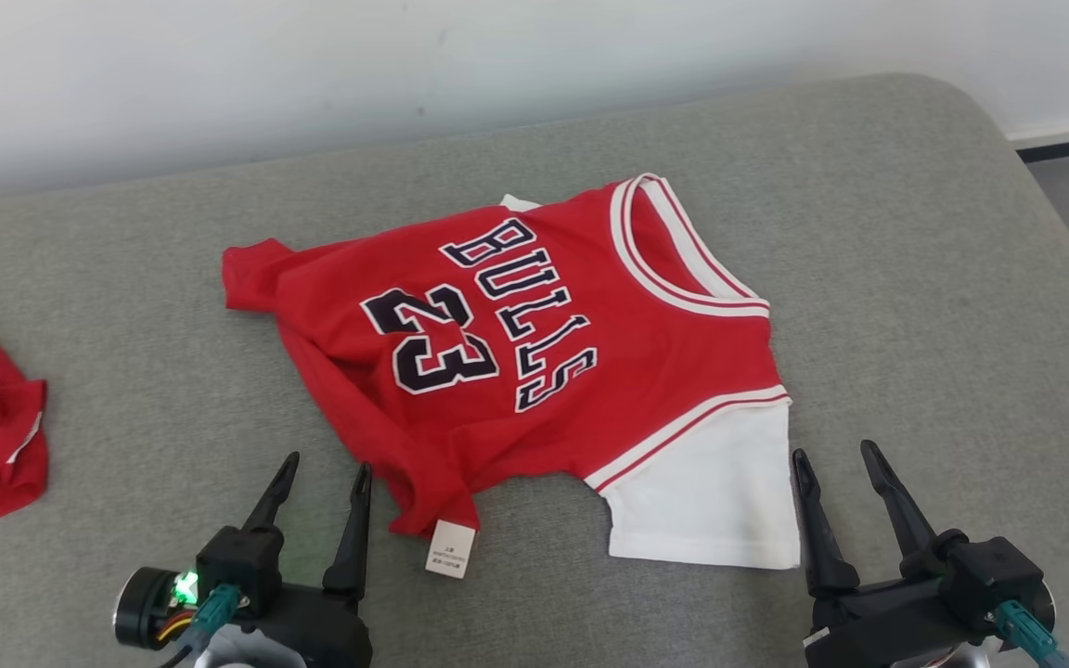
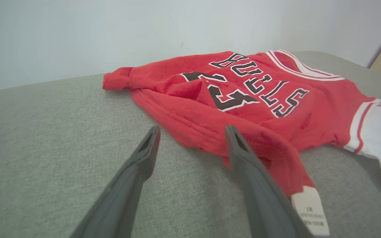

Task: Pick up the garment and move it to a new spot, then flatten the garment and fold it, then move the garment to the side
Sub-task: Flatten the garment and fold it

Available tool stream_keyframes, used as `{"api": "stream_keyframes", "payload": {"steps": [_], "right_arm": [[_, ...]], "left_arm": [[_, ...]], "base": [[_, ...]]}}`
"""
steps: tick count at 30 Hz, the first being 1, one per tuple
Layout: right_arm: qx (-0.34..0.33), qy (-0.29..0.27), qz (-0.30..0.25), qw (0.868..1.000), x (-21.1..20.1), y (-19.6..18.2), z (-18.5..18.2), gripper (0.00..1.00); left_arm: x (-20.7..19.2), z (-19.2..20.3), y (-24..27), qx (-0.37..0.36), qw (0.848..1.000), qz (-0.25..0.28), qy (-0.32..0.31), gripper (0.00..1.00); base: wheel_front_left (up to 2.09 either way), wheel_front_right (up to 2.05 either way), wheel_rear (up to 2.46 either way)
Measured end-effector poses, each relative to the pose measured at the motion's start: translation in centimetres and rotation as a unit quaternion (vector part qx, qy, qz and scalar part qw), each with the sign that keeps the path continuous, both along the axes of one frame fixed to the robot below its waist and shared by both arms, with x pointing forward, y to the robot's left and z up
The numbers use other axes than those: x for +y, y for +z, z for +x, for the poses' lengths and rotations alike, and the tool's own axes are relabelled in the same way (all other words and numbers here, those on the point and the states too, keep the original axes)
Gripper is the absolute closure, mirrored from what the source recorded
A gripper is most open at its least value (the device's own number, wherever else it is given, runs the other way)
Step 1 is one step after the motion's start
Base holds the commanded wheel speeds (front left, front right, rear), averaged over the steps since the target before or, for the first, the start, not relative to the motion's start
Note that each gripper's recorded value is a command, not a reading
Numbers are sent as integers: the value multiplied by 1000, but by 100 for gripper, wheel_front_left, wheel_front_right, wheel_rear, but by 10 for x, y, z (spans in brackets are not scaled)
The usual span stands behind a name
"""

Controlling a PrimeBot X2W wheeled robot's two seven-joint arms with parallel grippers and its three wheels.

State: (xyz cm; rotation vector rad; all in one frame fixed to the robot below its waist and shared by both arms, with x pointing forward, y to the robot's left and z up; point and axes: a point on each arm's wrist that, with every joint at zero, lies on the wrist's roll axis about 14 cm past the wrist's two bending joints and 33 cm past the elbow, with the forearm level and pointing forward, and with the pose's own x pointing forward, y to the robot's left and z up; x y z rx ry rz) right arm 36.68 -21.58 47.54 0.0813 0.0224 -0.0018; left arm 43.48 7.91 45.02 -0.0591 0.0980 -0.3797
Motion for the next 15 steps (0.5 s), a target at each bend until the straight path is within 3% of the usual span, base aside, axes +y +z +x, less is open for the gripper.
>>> {"api": "stream_keyframes", "payload": {"steps": [12, 13, 14, 15], "right_arm": [[11, -35, -4, 999, -21, -5, -12, 0], [12, -37, -5, 999, -22, -5, -13, 0], [12, -39, -5, 999, -23, -5, -14, 0], [12, -39, -5, 999, -24, -5, -14, 0]], "left_arm": [[-47, 10, -37, 77, 996, -10, -51, 0], [-48, 10, -39, 82, 995, -13, -51, 11], [-49, 9, -42, 89, 995, -17, -50, 51], [-50, 8, -45, 95, 994, -18, -52, 61]], "base": [[0, 0, 0], [0, 0, 0], [0, 0, 0], [0, 0, 0]]}}
